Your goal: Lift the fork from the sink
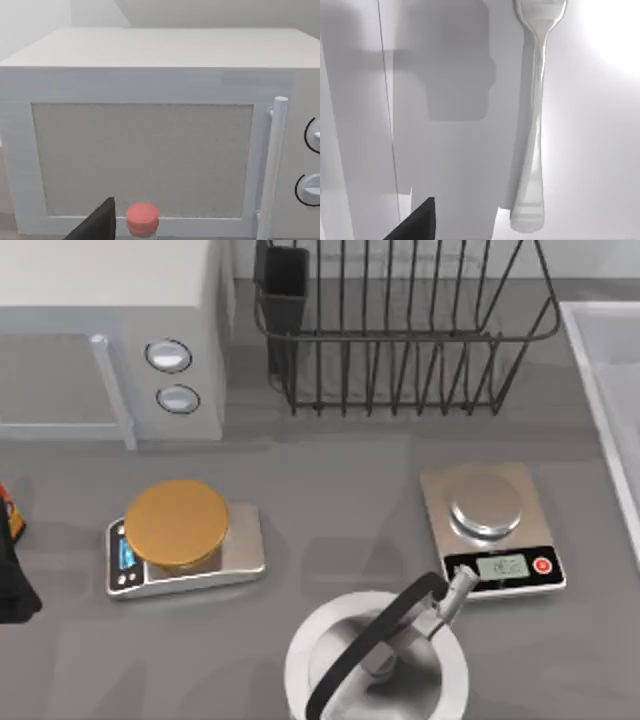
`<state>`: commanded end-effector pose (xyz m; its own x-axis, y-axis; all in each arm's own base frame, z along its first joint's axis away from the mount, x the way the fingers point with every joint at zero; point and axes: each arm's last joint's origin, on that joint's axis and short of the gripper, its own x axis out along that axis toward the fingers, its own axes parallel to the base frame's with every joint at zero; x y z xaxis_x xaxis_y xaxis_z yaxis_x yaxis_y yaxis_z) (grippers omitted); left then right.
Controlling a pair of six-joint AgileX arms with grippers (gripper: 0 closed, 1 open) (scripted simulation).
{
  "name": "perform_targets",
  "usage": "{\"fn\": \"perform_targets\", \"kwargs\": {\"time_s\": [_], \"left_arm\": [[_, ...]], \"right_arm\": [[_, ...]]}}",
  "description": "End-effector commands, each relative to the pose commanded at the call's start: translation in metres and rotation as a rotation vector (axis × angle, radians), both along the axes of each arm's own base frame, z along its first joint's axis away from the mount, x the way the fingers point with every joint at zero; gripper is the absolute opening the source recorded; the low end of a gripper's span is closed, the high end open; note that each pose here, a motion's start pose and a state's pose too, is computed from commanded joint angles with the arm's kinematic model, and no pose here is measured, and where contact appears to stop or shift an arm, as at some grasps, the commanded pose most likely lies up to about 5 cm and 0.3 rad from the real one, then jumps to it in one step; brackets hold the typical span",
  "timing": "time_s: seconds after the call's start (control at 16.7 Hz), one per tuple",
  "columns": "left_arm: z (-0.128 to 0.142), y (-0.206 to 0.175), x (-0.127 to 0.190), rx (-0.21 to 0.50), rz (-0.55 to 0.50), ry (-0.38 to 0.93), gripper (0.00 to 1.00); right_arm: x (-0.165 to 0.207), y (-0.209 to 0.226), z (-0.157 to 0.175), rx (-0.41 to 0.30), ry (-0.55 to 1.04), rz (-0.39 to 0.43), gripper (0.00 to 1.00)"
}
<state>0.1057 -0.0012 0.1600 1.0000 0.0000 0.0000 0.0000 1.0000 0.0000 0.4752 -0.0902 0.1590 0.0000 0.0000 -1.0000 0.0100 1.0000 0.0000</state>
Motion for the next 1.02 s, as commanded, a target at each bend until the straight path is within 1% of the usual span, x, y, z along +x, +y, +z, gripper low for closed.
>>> {"fn": "perform_targets", "kwargs": {"time_s": [0.12, 0.24, 0.36, 0.66, 0.78, 0.84, 1.02], "left_arm": [[0.0, 0.0, 0.0, 0.0, 0.0, 0.0, 1.0], [0.0, 0.0, 0.0, 0.0, 0.0, 0.0, 1.0], [0.0, 0.0, 0.0, 0.0, 0.0, 0.0, 1.0], [0.0, 0.0, 0.0, 0.0, 0.0, 0.0, 1.0], [0.0, 0.0, 0.0, 0.0, 0.0, 0.0, 1.0], [0.0, 0.0, 0.0, 0.0, 0.0, 0.0, 1.0], [0.0, 0.0, 0.0, 0.0, 0.0, 0.0, 1.0]], "right_arm": [[0.001, 0.003, -0.002, 0.0, 0.001, 0.006, 1.0], [0.002, 0.002, -0.016, 0.001, 0.006, 0.005, 1.0], [0.005, 0.001, -0.041, 0.001, 0.005, 0.004, 1.0], [0.005, 0.0, -0.12, -0.003, -0.015, 0.001, 1.0], [0.001, 0.0, -0.142, -0.001, -0.005, 0.0, 1.0], [0.0, 0.0, -0.147, 0.0, -0.001, 0.0, 1.0], [0.0, 0.0, -0.148, 0.0, 0.0, 0.0, 1.0]]}}
